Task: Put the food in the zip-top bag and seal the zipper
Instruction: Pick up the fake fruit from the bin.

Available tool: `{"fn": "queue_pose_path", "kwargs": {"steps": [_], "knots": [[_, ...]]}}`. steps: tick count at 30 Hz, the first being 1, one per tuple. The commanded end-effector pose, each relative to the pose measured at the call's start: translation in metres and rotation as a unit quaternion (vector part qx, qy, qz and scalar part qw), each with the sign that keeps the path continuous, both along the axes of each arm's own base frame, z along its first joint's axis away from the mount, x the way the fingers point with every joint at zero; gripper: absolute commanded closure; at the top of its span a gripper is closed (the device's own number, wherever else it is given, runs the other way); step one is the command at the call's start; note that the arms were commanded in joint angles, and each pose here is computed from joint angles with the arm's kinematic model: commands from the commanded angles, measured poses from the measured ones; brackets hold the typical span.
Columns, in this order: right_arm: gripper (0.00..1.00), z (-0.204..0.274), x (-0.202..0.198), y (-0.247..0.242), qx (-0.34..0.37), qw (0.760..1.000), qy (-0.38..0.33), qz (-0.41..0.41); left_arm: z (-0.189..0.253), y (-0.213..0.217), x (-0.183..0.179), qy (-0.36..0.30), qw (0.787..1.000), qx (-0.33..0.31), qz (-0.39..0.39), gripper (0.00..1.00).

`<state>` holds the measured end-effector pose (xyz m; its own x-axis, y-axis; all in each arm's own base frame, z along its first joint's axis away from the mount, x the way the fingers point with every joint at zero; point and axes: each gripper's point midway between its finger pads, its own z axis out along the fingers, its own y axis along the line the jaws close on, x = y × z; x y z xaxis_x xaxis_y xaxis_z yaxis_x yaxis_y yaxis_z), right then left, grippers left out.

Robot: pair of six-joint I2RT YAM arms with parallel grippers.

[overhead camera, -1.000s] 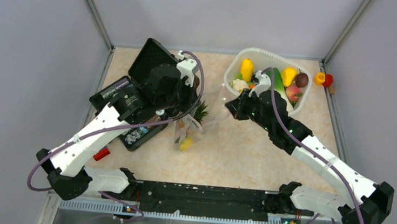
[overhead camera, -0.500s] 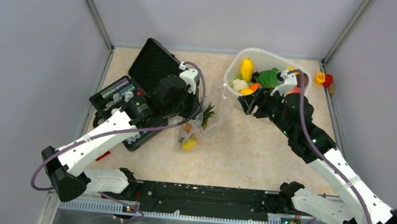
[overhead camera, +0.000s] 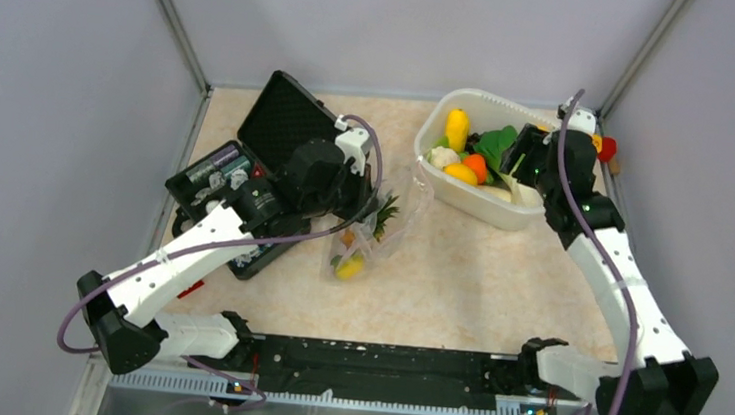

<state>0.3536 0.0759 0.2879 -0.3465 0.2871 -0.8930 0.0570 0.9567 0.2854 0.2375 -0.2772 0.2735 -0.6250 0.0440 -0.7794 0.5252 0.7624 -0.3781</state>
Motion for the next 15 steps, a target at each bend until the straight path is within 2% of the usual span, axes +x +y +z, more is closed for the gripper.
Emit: {"fn": "queue_pose_path", "kwargs": {"steps": [1,9,15], "knots": [[0.36,-0.017,0.022,-0.014,0.019,0.999,0.026,-0.008,0.022,-0.003,-0.002,-0.026,0.999,-0.035,-0.007,1.00],[0.32,-0.029,0.064,-0.061,0.007,0.993,0.015,-0.118,0.019,-0.003,-0.006,-0.021,0.999,-0.036,-0.015,1.00],[0.31,-0.031,0.096,-0.098,-0.035,0.988,0.034,-0.148,0.015,-0.002,-0.006,-0.022,0.999,-0.034,-0.014,1.00]]}}
